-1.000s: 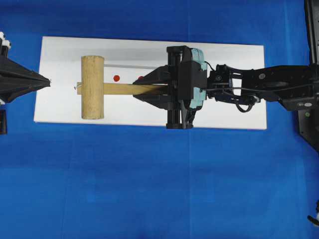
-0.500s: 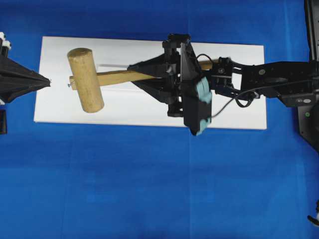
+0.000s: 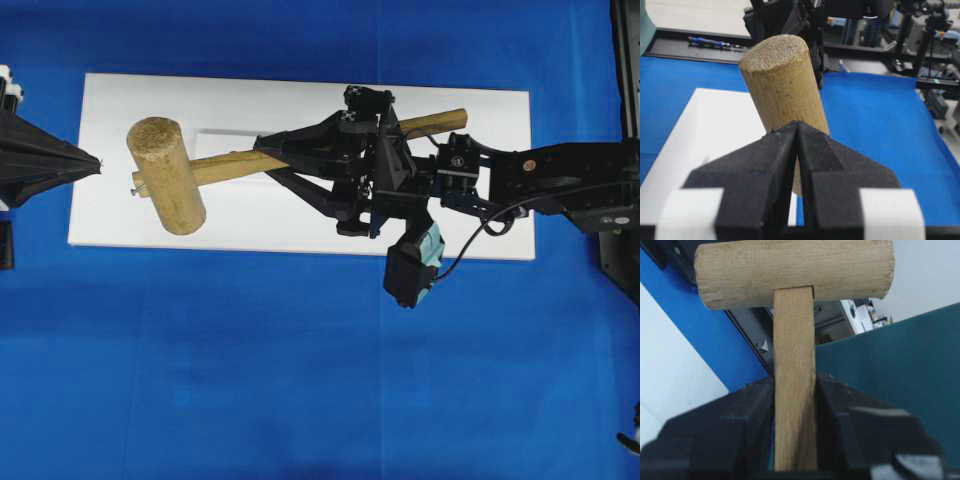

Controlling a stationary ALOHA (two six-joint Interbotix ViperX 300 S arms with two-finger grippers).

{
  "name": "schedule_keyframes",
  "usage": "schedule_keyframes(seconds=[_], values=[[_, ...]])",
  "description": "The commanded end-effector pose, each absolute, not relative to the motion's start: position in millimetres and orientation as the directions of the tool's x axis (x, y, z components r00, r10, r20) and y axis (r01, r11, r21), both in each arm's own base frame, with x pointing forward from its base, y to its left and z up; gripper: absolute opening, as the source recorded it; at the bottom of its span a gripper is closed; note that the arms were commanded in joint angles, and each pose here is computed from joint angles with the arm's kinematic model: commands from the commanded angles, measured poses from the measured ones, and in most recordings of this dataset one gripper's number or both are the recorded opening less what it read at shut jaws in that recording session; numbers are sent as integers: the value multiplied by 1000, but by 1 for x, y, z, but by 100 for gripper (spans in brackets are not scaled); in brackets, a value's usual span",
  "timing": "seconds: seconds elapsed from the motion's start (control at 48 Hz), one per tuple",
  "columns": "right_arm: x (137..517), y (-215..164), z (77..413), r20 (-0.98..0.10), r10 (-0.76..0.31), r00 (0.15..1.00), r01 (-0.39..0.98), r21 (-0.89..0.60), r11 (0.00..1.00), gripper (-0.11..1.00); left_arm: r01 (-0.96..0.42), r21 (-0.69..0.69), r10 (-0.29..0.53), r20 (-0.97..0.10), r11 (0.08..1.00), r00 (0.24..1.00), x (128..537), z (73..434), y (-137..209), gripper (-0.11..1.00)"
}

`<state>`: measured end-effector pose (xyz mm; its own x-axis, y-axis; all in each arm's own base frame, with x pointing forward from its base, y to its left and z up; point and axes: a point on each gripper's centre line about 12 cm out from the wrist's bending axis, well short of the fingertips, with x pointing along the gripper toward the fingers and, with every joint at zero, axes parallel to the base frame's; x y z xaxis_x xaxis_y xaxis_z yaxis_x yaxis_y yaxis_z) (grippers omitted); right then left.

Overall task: Hit the mark with a hammer.
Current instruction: 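Reach the left gripper to the mallet head and close on it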

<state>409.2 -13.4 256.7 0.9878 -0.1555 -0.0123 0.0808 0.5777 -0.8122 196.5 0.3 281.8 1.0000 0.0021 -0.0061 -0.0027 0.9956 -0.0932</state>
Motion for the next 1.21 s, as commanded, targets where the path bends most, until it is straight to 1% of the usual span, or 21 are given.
schedule_keyframes(seconds=[0.0, 0.25, 0.313, 0.354, 0.396, 0.584, 0.625, 0.667, 0.709, 0.917, 1.188], values=[[406, -14, 279, 55, -160, 986, 139, -804, 578, 10, -6, -95, 7, 11, 995, 1000, 198, 287, 1, 0], [406, -14, 279, 56, -160, 985, 140, -804, 578, 10, -13, -148, 17, 28, 989, 999, 198, 289, 3, 1], [406, -13, 279, 55, -157, 986, 137, -805, 577, 10, -14, -169, 18, 26, 985, 999, 198, 289, 3, 5], [407, -13, 280, 58, -159, 986, 141, -805, 577, 10, -13, -181, 18, 26, 983, 999, 198, 289, 3, 11], [407, -13, 280, 58, -159, 986, 140, -804, 578, 10, -13, -196, 18, 25, 980, 1000, 198, 288, 3, 22], [407, -14, 280, 59, -161, 985, 143, -804, 578, 10, -15, -231, 18, 12, 973, 1000, 200, 286, 3, 78], [407, -14, 280, 59, -161, 985, 143, -804, 578, 10, -16, -234, 20, 14, 972, 1000, 200, 286, 4, 87], [407, -14, 281, 61, -161, 985, 144, -804, 578, 10, -17, -235, 20, 11, 972, 1000, 200, 285, 4, 92], [407, -14, 280, 59, -161, 985, 143, -804, 578, 10, -15, -237, 18, 11, 971, 1000, 201, 286, 3, 94], [407, -13, 281, 62, -159, 985, 144, -804, 577, 10, -11, -236, 21, 40, 972, 999, 209, 286, 4, 94], [407, -15, 281, 61, -163, 985, 145, -804, 576, 10, -18, -234, 30, 49, 972, 998, 244, 283, 7, 94]])
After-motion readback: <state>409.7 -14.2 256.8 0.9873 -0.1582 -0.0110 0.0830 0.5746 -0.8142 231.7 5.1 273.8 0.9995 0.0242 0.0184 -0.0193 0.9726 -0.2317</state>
